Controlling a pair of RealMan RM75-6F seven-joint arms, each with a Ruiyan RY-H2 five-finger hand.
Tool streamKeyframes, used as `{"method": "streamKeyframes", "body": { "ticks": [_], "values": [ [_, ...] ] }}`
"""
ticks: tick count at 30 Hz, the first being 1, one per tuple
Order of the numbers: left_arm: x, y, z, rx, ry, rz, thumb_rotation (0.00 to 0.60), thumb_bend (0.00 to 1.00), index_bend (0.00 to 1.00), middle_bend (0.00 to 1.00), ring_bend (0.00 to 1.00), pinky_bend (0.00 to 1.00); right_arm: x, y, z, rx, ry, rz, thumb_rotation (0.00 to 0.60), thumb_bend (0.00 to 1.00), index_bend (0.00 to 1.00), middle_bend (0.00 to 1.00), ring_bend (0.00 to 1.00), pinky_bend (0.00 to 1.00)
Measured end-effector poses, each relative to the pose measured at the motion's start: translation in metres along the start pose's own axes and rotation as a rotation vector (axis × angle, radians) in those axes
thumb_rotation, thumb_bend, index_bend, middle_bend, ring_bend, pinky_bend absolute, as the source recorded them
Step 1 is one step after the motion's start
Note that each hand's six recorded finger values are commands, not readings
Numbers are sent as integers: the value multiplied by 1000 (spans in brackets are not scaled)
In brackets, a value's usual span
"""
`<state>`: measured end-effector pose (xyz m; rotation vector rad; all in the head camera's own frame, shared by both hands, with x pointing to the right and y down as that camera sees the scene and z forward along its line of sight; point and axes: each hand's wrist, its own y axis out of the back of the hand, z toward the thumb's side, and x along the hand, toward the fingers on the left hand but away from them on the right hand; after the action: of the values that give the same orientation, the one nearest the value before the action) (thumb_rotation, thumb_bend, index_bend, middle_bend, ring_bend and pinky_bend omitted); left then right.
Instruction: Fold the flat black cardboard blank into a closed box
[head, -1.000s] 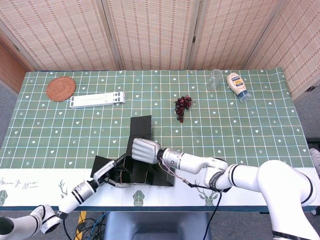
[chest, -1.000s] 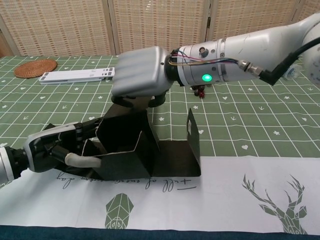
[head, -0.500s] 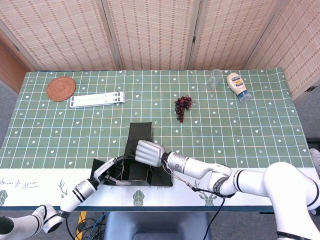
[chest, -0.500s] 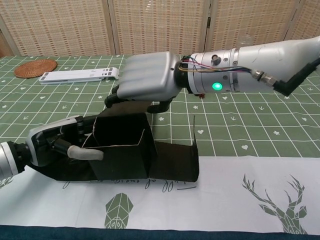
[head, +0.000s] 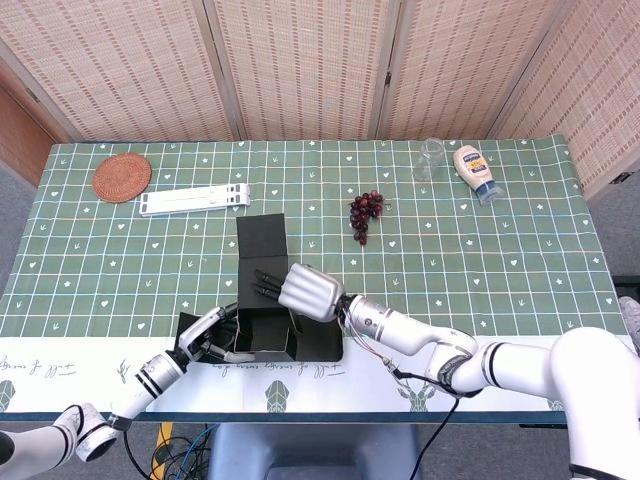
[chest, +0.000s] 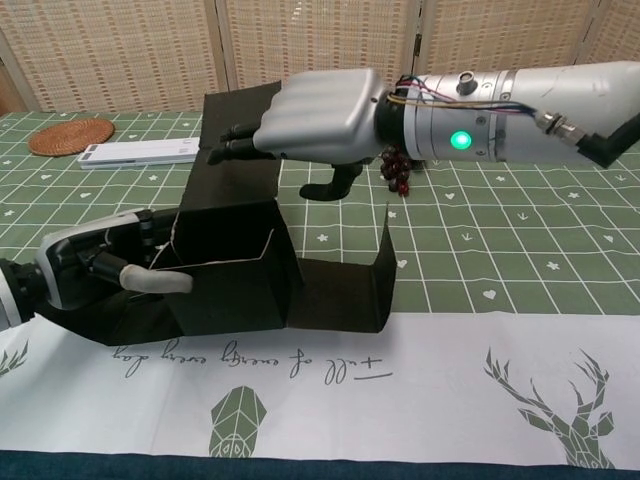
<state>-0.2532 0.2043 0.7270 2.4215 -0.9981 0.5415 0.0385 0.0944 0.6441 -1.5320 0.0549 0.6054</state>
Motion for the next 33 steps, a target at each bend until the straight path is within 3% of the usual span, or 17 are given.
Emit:
{"method": "streamKeyframes", "body": {
  "ticks": [9,18,21,29,33],
  "values": [
    [-7,13,15,25,-3,19,600,135,228,218,689,883,28,10,-46,-138,-157,-74,600,473,0,52,721,1000],
    [-14,39,39,39,-25,65,600,135,228,218,687,883,69,3,-73,-280,-272,-122,600,443,0,90,721,1000],
    [-15,47,47,42,-31,75,600,135,228,218,686,883,81,-2,-76,-342,-298,-135,600,381,0,96,721,1000],
    [-13,59,64,22,-36,77,600,135,228,218,686,883,111,-25,-75,-468,-347,-164,600,56,0,96,722,1000],
    [-11,60,70,-2,-37,65,600,135,228,218,685,883,112,-36,-65,-510,-347,-183,600,0,0,90,715,1000]
  ]
}}
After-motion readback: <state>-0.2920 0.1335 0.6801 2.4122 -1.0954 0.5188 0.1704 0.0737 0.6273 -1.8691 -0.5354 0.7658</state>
